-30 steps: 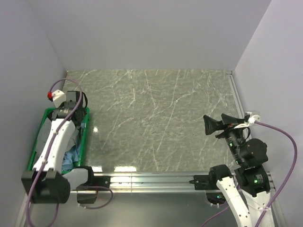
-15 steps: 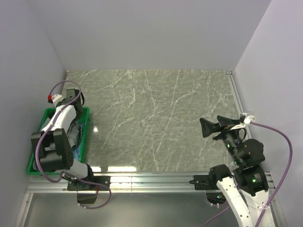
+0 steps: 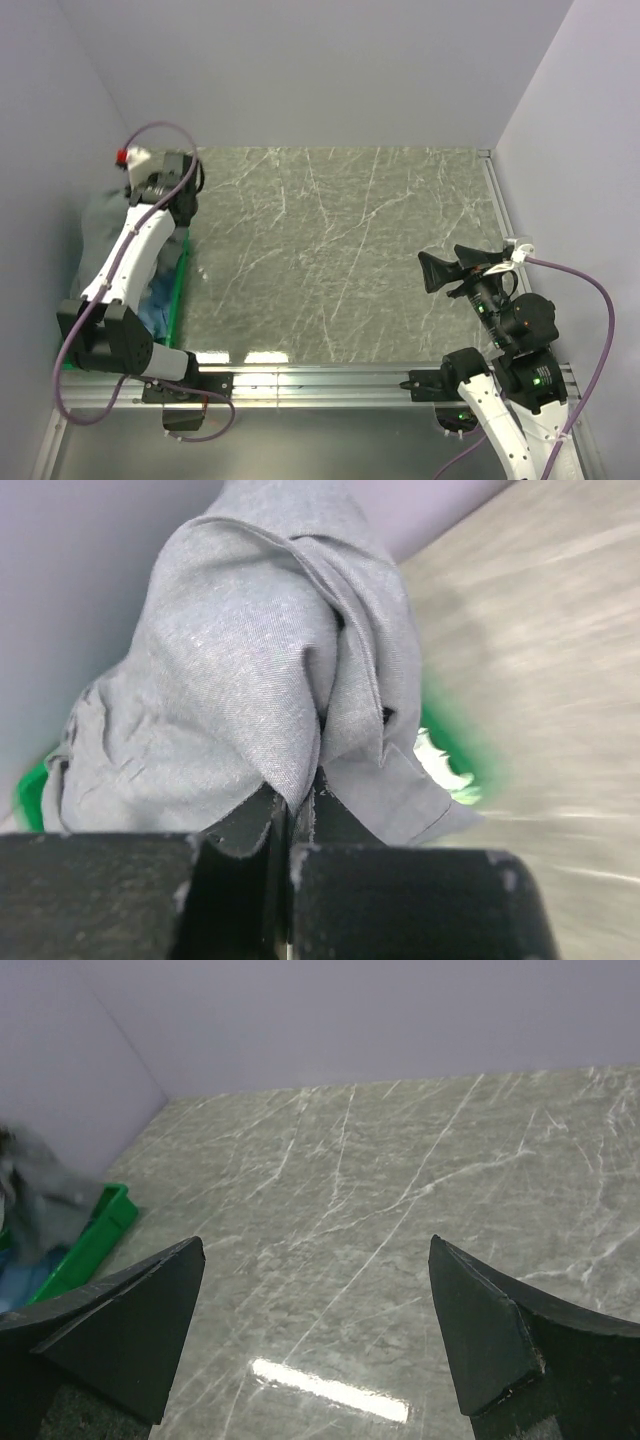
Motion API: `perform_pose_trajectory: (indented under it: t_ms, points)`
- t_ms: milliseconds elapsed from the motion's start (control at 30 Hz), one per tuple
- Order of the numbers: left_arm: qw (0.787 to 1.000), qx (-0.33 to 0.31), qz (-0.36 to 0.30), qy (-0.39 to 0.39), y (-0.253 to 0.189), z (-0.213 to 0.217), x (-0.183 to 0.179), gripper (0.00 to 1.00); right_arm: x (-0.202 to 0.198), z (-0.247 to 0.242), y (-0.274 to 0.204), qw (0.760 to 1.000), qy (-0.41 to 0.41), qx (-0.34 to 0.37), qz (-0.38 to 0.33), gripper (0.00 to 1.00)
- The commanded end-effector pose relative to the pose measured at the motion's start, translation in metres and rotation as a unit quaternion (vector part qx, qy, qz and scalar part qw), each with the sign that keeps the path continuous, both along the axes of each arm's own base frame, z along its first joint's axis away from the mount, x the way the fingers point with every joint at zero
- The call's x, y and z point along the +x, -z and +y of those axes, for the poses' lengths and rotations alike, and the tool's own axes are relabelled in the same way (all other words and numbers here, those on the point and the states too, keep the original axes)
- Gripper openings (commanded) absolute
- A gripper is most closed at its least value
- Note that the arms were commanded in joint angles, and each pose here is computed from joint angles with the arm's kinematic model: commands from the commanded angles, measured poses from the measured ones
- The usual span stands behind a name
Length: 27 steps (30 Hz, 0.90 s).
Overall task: Fold and stack the long sleeve shirts
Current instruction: Grab the shirt from the pile, then move the shirt to the center of the board
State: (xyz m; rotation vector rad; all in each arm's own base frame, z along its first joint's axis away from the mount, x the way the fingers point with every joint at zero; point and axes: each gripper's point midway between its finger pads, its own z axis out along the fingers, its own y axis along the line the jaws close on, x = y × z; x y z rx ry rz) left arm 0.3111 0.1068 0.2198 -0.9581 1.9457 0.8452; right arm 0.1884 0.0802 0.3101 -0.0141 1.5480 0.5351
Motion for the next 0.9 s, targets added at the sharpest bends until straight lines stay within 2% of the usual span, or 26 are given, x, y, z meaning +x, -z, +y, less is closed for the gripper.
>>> perform_pose_trajectory:
  t_ms: [0, 67, 100, 133, 167, 200, 233, 300, 367, 467, 500, 533, 567, 633, 667, 733, 767, 800, 833, 867]
  points:
    - [0.99, 0.07, -0.125, 0.012, -0.128, -0.023, 0.009, 0.01, -0.001, 0.004, -0.013, 1.0, -0.013, -0.003, -0.019, 1.0]
    - [0.984, 0.082, -0.143, 0.068, -0.16, -0.06, 0.021, 0.01, -0.002, 0.003, -0.014, 1.0, -0.012, -0.006, -0.019, 1.0]
    - [0.979, 0.092, -0.162, 0.088, -0.192, -0.073, 0.025, 0.01, -0.002, 0.003, -0.014, 1.0, -0.011, -0.007, -0.017, 1.0]
    - [0.971, 0.088, -0.177, 0.132, -0.206, -0.103, 0.028, 0.02, -0.002, 0.002, -0.015, 1.0, -0.008, -0.008, -0.019, 1.0]
    - [0.96, 0.076, -0.226, 0.145, -0.229, -0.121, 0.036, 0.02, -0.003, 0.001, -0.016, 1.0, -0.008, -0.008, -0.02, 1.0]
    - [0.958, 0.106, -0.214, 0.161, -0.246, -0.129, 0.031, 0.02, -0.003, 0.001, -0.016, 1.0, -0.006, -0.007, -0.021, 1.0]
    - [0.949, 0.113, -0.222, 0.195, -0.256, -0.157, 0.028, 0.03, -0.003, 0.0, -0.017, 1.0, -0.005, -0.006, -0.022, 1.0]
    - [0.933, 0.136, -0.251, 0.219, -0.287, -0.181, 0.026, 0.04, -0.004, 0.0, -0.019, 1.0, -0.004, -0.004, -0.022, 1.0]
    - [0.904, 0.123, -0.301, 0.276, -0.306, -0.223, 0.023, 0.04, -0.006, -0.002, -0.02, 1.0, -0.001, -0.004, -0.024, 1.0]
    - [0.866, 0.088, -0.334, 0.361, -0.316, -0.281, 0.034, 0.05, -0.007, -0.005, -0.022, 1.0, 0.006, -0.005, -0.026, 1.0]
    - [0.853, 0.033, -0.366, 0.371, -0.32, -0.299, 0.04, 0.06, -0.008, -0.006, -0.021, 1.0, 0.008, -0.006, -0.025, 1.0]
    - [0.844, 0.023, -0.344, 0.411, -0.308, -0.315, 0.043, 0.08, -0.009, -0.006, -0.021, 1.0, 0.008, -0.005, -0.025, 1.0]
    - [0.819, -0.012, -0.357, 0.449, -0.307, -0.336, 0.046, 0.08, -0.01, -0.007, -0.022, 1.0, 0.009, -0.006, -0.027, 1.0]
    - [0.786, -0.073, -0.376, 0.485, -0.295, -0.361, 0.044, 0.09, -0.012, -0.007, -0.021, 1.0, 0.007, -0.007, -0.028, 1.0]
    - [0.764, -0.09, -0.357, 0.53, -0.269, -0.384, 0.044, 0.11, -0.014, -0.007, -0.022, 0.999, 0.007, -0.008, -0.031, 1.0]
    - [0.725, -0.149, -0.39, 0.547, -0.272, -0.393, 0.031, 0.13, -0.015, -0.007, -0.021, 0.999, 0.005, -0.01, -0.034, 1.0]
    - [0.711, -0.164, -0.36, 0.581, -0.237, -0.409, 0.028, 0.16, -0.016, -0.007, -0.021, 0.999, 0.004, -0.008, -0.037, 1.0]
    - [0.697, -0.196, -0.374, 0.579, -0.238, -0.406, 0.019, 0.18, -0.017, -0.005, -0.022, 0.999, -0.002, -0.007, -0.039, 1.0]
    - [0.693, -0.209, -0.369, 0.583, -0.226, -0.405, 0.017, 0.22, -0.017, -0.003, -0.02, 0.999, -0.007, -0.007, -0.04, 1.0]
    - [0.702, -0.218, -0.335, 0.59, -0.186, -0.407, 0.016, 0.36, -0.016, -0.002, -0.02, 0.999, -0.01, -0.008, -0.039, 1.0]
